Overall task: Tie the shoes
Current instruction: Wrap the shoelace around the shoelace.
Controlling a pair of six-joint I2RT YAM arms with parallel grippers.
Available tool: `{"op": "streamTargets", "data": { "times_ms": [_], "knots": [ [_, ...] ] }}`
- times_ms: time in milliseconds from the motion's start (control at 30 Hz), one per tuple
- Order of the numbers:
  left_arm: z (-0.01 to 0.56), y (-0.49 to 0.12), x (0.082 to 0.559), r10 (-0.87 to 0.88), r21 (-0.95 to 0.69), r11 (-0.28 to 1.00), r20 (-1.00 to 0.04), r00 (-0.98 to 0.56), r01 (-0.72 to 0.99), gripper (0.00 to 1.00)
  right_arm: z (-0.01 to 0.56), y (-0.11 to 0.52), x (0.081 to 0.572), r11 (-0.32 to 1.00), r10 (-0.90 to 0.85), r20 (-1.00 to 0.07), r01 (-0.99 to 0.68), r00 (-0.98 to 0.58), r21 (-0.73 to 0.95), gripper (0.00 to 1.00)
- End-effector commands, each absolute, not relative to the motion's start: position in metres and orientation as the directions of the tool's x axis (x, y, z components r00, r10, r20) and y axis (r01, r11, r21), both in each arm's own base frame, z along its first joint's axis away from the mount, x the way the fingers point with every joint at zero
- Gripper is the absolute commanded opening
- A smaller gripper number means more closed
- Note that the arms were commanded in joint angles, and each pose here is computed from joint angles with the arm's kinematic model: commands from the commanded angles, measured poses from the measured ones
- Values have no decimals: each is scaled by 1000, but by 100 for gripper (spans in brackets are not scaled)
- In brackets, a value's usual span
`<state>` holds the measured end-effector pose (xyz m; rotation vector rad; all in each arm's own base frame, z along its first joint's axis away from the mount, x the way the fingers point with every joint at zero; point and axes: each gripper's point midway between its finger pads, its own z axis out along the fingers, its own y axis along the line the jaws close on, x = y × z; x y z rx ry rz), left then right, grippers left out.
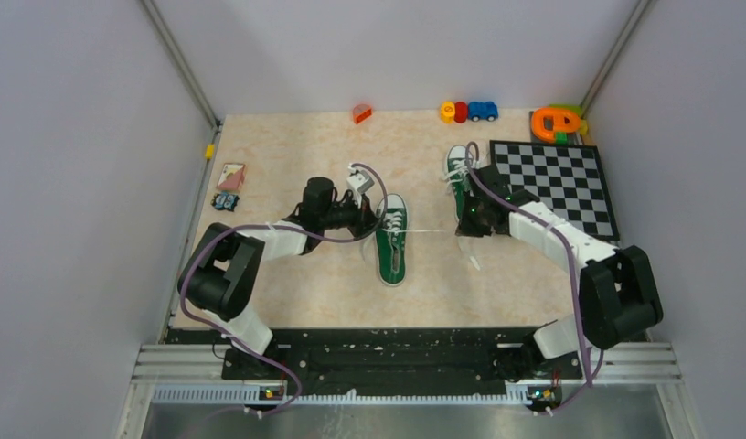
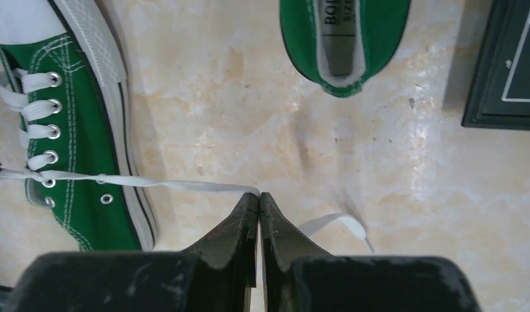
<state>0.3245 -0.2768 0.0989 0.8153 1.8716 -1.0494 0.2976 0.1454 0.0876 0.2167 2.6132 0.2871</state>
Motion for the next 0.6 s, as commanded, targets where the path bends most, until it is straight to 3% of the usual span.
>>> {"op": "streamTargets", "data": {
  "times_ms": [0,133,200,400,567],
  "knots": [
    [118,-273,329,118,-307,445,-911,-395,841,0,110,173,330,924,223,-542,-2,-810,382,6],
    [120,-274,330,108,-314,444,-911,-398,839,0,108,191,366,914,225,-571,-32,-790,405,3],
    [121,-275,330,103,-318,441,-911,-400,839,0,107,197,381,922,183,-591,-72,-786,380,7],
    [119,-275,328,105,-326,435,-908,-407,839,0,108,187,414,969,104,-624,-61,-775,238,40],
    [120,-276,328,103,-327,429,-908,-406,842,0,125,191,391,927,267,-573,42,-775,374,56]
  ]
}}
